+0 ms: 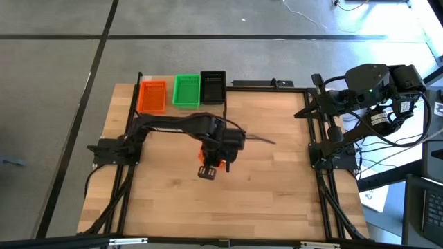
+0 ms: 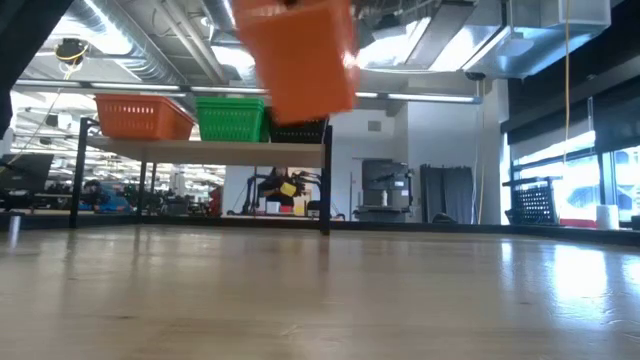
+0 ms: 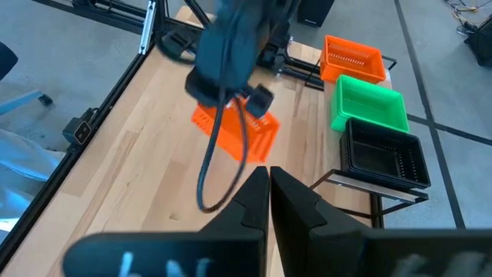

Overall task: Stack baskets on shelf by color
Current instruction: Stack the orange bin on the orange bins on the shelf

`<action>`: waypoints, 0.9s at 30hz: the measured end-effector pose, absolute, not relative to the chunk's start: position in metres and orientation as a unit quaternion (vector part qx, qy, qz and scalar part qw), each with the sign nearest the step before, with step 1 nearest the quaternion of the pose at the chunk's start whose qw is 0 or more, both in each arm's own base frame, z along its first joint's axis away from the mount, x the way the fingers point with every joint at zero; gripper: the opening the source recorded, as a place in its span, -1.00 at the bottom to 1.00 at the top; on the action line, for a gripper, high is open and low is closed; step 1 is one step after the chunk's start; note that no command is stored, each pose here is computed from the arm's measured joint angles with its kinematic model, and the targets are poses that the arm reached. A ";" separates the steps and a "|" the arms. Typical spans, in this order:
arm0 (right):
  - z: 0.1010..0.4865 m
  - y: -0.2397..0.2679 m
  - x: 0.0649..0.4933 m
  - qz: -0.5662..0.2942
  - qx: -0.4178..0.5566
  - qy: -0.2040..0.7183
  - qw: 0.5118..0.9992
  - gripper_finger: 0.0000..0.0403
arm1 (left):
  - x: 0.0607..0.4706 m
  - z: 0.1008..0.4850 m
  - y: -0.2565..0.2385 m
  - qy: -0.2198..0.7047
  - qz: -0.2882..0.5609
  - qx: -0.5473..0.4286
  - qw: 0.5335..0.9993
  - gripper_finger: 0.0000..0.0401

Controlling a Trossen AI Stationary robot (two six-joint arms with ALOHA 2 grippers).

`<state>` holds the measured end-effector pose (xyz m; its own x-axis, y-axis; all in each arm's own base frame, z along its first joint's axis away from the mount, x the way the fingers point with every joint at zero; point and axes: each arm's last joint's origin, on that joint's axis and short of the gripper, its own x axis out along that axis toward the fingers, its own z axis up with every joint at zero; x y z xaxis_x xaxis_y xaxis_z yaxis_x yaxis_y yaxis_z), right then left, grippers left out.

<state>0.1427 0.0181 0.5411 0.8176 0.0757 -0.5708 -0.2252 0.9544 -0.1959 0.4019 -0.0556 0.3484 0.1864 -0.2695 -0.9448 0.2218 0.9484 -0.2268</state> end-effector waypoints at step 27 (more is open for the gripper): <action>0.544 0.017 0.145 0.052 -0.133 0.274 0.951 -0.99 | 0.290 0.473 -0.009 0.452 0.148 0.100 0.874 -1.00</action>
<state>0.1452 0.0168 0.5444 0.8446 0.0252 -0.5349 -0.1711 0.9592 -0.2250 0.2899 -0.0087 0.4732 0.5467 0.3488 -0.7612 -0.1683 0.9363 0.3081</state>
